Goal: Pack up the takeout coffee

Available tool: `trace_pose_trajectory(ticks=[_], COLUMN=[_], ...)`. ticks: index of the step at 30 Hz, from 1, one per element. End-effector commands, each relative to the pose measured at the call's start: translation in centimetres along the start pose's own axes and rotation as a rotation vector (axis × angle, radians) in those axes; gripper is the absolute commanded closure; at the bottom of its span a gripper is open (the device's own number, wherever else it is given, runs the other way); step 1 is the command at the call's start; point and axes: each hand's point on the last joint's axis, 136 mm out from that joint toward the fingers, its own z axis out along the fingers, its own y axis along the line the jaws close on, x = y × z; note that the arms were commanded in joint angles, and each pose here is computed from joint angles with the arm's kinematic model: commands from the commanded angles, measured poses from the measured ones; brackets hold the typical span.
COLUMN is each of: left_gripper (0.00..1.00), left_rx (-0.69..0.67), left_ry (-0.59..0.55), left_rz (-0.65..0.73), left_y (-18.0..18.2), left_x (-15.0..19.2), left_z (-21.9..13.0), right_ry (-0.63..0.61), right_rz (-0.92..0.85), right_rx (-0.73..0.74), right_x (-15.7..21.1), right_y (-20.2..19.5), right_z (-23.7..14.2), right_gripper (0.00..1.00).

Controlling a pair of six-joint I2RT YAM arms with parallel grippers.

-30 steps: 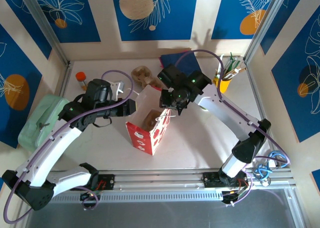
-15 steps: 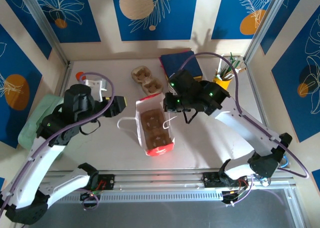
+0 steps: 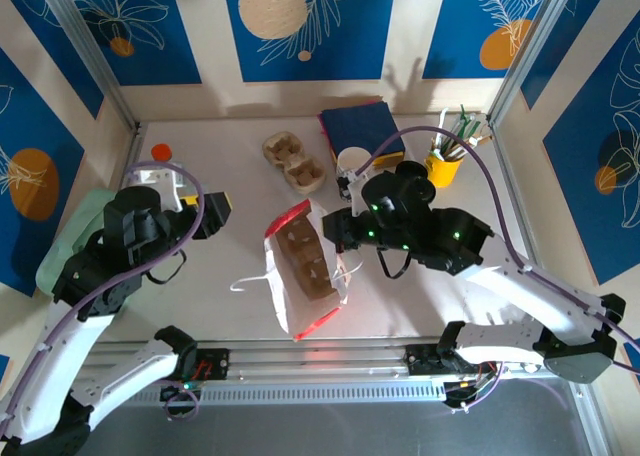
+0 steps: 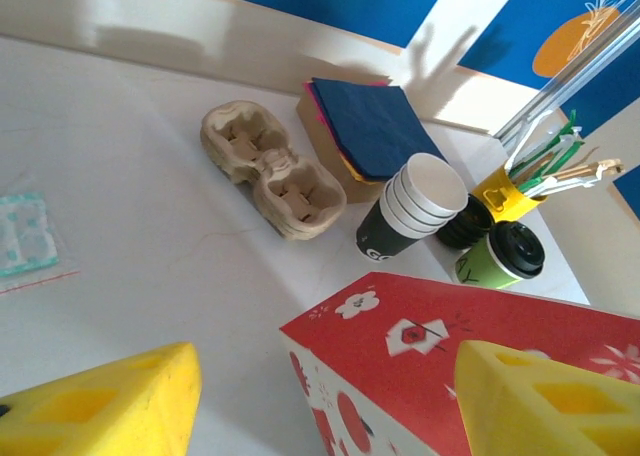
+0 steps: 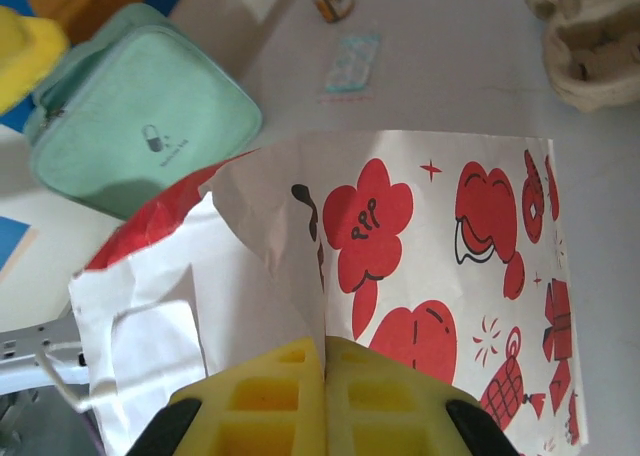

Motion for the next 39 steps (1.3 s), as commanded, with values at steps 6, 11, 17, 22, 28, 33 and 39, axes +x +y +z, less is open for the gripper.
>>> trace_pose_trajectory(ticks=[6,11,17,22,28,33,39], left_gripper=[0.33,0.32,0.32,0.32,0.32,0.34,0.38], left_rx=[-0.005,-0.005,-0.008,-0.008,-0.018,-0.021,-0.023], left_ry=[-0.03,-0.029,-0.018,-0.01,-0.002,0.003,0.005], left_rz=[-0.002,-0.001,0.0,-0.006,-0.008,-0.007,-0.009], left_y=[0.0,0.0,0.0,0.0,0.3,0.5,0.6], left_x=[-0.5,-0.5,-0.3,0.0,0.4,0.6,0.8], left_z=[0.4,0.5,0.9,1.3,1.4,1.3,1.3], right_ry=[-0.083,-0.052,0.029,0.063,0.127,0.158,0.16], right_rz=[-0.035,0.018,0.212,0.352,0.457,0.511,0.546], right_rx=[-0.057,-0.01,0.068,0.057,0.023,-0.017,-0.061], right_x=[-1.3,-1.2,-1.7,-2.5,-3.2,-4.0,-5.0], right_y=[1.5,0.8,-1.6,-3.5,-5.4,-6.4,-7.0], right_z=[-1.0,-0.7,0.1,0.8,2.4,3.4,3.8], right_gripper=[1.0,1.0,1.0,1.0,1.0,1.0,1.0])
